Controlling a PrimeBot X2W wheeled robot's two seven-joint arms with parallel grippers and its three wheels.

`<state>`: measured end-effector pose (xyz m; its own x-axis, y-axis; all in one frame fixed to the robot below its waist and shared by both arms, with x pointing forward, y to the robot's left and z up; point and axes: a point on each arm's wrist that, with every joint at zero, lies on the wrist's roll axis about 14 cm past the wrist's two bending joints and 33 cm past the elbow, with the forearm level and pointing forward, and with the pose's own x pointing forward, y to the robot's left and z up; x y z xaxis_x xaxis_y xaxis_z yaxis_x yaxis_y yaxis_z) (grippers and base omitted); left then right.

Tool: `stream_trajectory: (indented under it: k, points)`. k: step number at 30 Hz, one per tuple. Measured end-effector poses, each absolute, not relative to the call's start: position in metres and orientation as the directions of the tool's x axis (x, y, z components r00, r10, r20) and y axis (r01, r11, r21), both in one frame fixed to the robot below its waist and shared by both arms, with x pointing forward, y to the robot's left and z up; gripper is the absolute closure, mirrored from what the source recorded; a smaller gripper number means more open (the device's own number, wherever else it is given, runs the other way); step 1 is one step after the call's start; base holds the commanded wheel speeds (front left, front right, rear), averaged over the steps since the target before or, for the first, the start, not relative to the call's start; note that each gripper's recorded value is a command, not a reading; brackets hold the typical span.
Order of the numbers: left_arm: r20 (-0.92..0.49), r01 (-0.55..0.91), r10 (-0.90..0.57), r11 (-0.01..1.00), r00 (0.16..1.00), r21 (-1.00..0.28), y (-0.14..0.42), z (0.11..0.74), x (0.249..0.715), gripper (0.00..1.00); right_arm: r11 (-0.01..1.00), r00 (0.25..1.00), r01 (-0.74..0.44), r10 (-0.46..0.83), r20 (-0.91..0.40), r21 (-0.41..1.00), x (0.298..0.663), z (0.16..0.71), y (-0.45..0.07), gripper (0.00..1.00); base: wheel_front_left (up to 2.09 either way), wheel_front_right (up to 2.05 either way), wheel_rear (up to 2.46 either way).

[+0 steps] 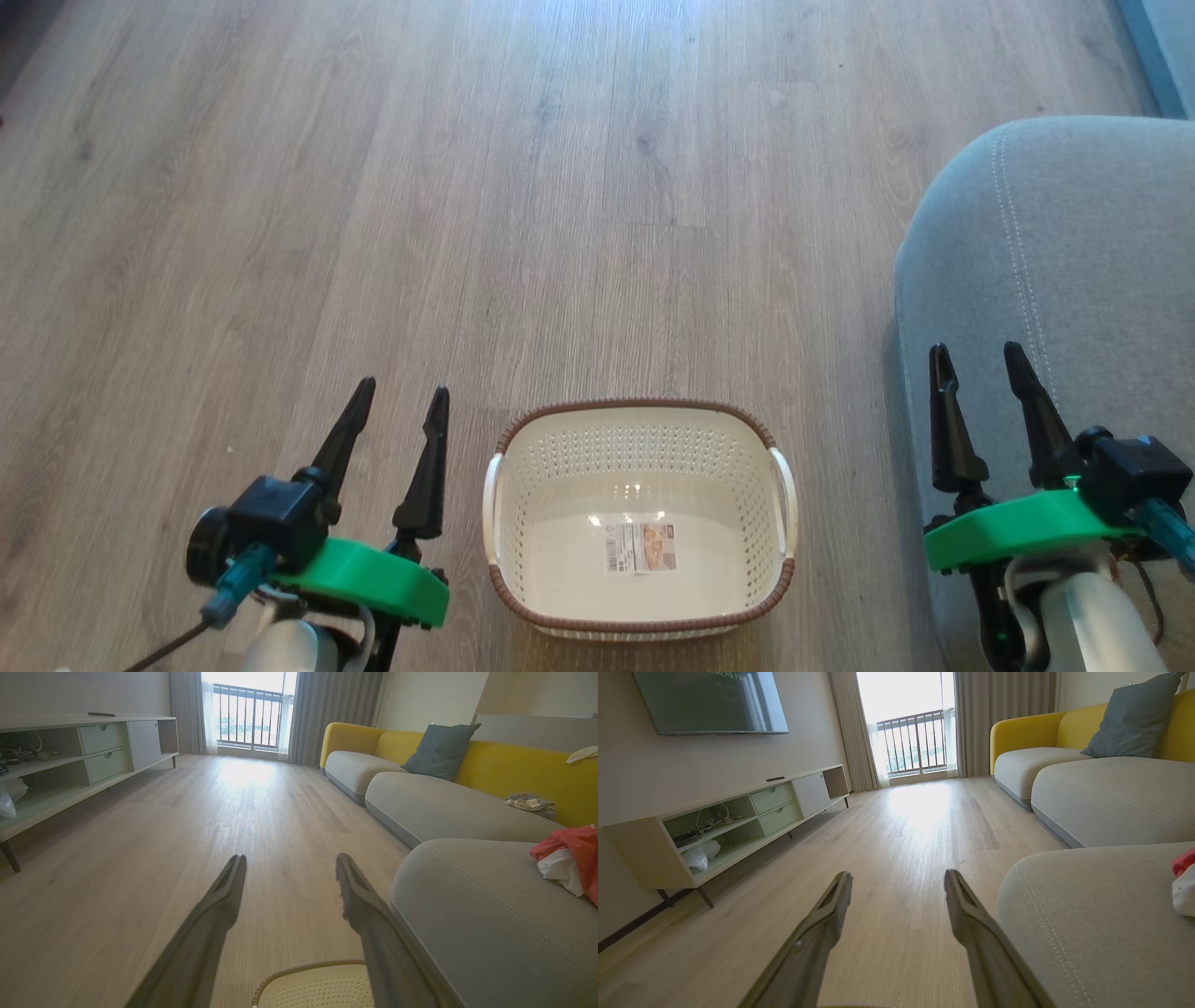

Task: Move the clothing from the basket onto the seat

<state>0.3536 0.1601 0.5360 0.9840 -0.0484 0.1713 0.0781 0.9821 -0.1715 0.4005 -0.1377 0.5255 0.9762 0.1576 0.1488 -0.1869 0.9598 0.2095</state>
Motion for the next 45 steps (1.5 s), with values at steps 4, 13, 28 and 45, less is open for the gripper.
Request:
stream_trajectory:
  k: [4, 13, 28, 45]
  points:
    - [0.168, 0.077, -0.048, 0.982, 0.985, -0.172, 0.160, 0.535, 0.354, 0.00, 0.960, 0.977, -0.184, 0.155, 0.146, 0.211, 0.401, 0.525, -0.138, 0.00, 0.00, 0.00, 0.00]
    - [0.159, 0.076, -0.051, 0.984, 0.986, -0.161, 0.160, 0.532, 0.356, 0.00, 0.962, 0.980, -0.172, 0.145, 0.135, 0.213, 0.402, 0.520, -0.142, 0.00, 0.00, 0.00, 0.00]
    - [0.148, 0.076, -0.052, 0.984, 0.988, -0.161, 0.159, 0.528, 0.358, 0.00, 0.961, 0.983, -0.161, 0.135, 0.127, 0.223, 0.404, 0.517, -0.145, 0.00, 0.00, 0.00, 0.00]
    - [0.109, 0.070, -0.052, 0.983, 0.993, -0.169, 0.159, 0.516, 0.358, 1.00, 0.962, 0.987, -0.153, 0.136, 0.091, 0.228, 0.404, 0.505, -0.145, 1.00, 0.00, 0.00, 0.00]
